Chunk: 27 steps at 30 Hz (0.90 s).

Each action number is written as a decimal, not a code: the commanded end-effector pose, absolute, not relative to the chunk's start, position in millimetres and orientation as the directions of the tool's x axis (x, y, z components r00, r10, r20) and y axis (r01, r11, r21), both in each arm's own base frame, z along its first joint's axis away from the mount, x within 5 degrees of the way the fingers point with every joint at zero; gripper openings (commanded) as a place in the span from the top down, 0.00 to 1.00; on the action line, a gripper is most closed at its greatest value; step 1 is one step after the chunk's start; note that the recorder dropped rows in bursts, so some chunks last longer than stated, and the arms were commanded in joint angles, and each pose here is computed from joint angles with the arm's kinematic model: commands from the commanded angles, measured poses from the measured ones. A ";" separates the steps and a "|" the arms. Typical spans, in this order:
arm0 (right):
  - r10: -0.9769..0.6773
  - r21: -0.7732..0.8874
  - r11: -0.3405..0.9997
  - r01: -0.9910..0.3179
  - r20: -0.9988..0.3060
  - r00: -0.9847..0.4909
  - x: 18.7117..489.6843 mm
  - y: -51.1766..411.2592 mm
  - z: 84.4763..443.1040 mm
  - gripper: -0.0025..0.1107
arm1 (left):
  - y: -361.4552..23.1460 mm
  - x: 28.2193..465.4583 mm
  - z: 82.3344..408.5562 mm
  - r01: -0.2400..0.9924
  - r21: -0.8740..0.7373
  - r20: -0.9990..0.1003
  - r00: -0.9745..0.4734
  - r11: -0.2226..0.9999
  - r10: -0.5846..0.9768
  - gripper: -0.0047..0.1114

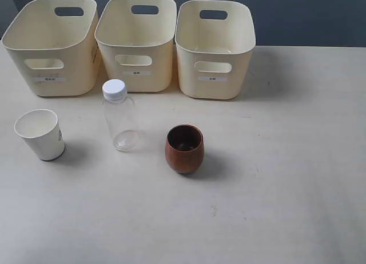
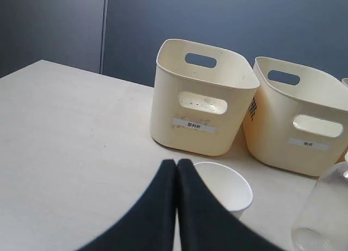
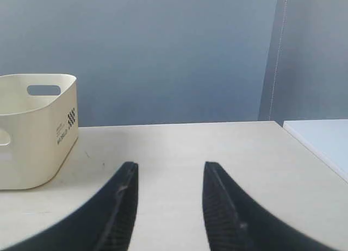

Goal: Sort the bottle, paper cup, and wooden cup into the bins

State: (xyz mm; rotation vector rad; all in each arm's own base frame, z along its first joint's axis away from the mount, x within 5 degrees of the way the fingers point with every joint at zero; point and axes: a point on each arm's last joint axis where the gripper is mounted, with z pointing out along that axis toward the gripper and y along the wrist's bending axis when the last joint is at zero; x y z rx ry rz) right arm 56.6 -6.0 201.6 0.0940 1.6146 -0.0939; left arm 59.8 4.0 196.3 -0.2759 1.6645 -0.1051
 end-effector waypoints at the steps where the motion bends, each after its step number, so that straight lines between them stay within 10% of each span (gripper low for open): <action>1: -0.004 -0.008 0.993 0.117 -0.999 -0.035 56.1 -5.9 202.2 0.64 | 3.7 59.5 197.9 -0.108 -0.242 -0.965 -0.071 0.964 -0.251 0.96; 27: -0.004 -0.008 0.993 0.117 -0.999 -0.035 56.1 -5.9 202.2 0.64 | 7.8 59.4 209.6 -0.123 -0.207 -0.978 0.058 0.971 -0.202 0.96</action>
